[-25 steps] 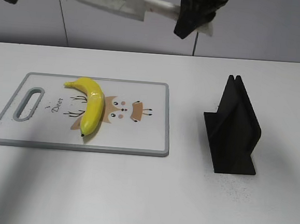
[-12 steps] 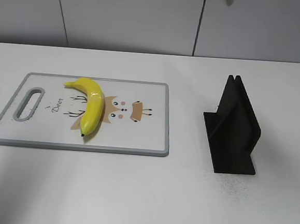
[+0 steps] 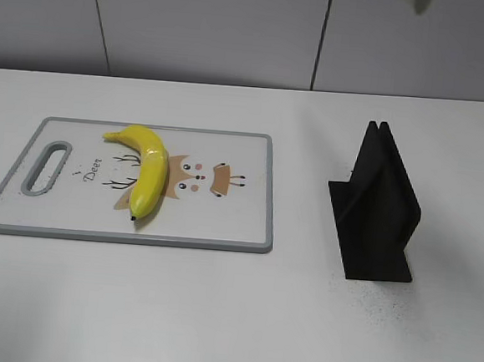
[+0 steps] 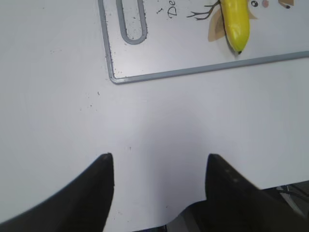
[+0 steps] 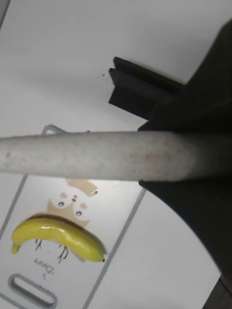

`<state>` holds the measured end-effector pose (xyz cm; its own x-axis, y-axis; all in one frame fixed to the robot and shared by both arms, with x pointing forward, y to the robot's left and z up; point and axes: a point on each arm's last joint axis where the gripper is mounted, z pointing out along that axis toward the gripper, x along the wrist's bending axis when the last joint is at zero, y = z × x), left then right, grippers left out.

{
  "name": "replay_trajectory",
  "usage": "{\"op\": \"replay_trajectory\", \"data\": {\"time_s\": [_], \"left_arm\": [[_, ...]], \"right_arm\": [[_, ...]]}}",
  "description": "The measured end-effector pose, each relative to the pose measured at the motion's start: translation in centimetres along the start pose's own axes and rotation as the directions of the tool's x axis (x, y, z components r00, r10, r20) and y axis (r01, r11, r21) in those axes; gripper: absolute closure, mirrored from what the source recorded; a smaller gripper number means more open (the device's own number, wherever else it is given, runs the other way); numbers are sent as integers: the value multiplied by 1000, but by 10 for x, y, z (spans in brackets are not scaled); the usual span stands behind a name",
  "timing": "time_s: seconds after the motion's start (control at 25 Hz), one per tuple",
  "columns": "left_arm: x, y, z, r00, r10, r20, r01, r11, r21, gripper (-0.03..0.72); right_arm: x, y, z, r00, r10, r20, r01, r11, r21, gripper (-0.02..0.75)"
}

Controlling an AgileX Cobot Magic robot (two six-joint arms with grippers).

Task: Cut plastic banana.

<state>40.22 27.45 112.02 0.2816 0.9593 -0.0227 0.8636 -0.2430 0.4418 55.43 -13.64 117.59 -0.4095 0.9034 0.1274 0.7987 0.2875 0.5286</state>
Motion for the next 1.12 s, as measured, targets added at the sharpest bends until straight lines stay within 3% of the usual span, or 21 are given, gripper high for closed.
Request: {"op": "replay_trajectory", "data": {"time_s": [0.2, 0.56, 0.8, 1.12], "left_arm": [[-8, -40, -15, 1000, 7, -12, -8, 997, -77, 99], [-19, -113, -23, 999, 18, -39, -27, 970, -243, 99], [-24, -151, -25, 997, 22, -76, -51, 913, -404, 99], [-29, -186, -22, 994, 23, -104, -75, 841, -536, 99]], "right_arm": [[-7, -44, 0, 998, 38, 40, -41, 996, 85, 576], [-14, -112, 5, 989, 135, 58, -139, 986, 88, 576], [-18, -148, 12, 978, 197, 70, -203, 975, 93, 576], [-22, -173, 19, 961, 263, 84, -271, 958, 91, 576]]}}
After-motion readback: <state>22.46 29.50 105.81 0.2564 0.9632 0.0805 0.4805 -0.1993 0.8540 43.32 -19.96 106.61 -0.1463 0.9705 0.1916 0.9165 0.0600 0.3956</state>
